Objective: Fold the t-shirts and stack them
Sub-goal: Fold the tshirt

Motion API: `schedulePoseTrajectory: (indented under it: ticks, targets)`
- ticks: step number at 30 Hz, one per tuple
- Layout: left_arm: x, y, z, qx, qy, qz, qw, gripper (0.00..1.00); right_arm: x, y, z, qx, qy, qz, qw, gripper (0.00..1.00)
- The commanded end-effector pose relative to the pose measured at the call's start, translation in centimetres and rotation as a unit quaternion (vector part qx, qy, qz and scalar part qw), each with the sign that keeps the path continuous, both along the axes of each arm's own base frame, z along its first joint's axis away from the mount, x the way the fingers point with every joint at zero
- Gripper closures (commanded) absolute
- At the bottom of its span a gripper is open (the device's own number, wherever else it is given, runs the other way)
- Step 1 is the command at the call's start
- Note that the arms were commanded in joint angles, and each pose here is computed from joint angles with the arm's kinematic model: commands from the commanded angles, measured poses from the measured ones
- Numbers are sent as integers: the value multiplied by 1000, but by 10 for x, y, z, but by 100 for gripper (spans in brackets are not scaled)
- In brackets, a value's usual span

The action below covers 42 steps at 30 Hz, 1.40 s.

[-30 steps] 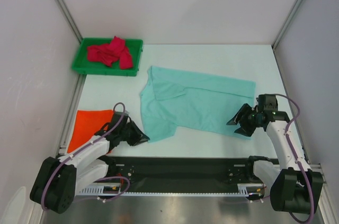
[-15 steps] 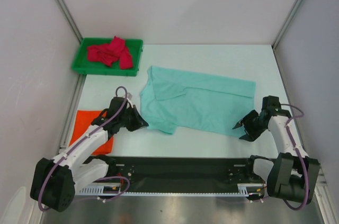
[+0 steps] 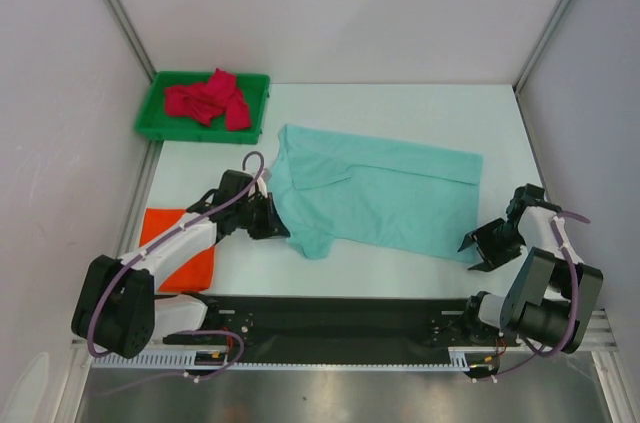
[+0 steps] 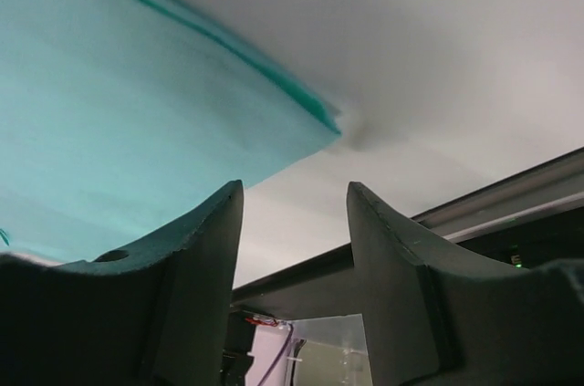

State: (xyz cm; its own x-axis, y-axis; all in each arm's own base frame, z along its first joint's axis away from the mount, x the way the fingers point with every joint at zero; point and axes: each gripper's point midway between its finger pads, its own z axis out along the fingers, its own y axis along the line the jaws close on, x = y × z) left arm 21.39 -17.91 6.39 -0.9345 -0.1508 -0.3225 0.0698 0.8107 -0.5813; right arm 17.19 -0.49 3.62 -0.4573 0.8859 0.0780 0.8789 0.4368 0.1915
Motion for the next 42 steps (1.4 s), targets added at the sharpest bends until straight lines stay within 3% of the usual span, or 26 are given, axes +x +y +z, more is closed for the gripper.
schedulePoseTrajectory:
  ticks: [1,18,23,24,30,42]
  targets:
    - [21,-16,28,-21,-63,-56,996,100,4,-14,-4,-14,-2,-5,1000,46]
    - [35,-24,47,-24,-77,-81,993,99,7,-20,-27,-17,-4,-24,1000,64]
    - [34,-20,55,-17,-89,-72,993,100,9,-25,-31,-25,-2,-18,1000,97]
    - [34,-19,57,-16,-91,-70,993,100,9,-27,-30,-28,-1,-18,999,99]
    - [40,-16,67,-11,-113,-54,992,100,19,-32,-18,-39,-25,-9,999,100]
    - [130,-50,99,-33,-149,-43,987,100,79,-37,18,-52,-78,41,995,100]
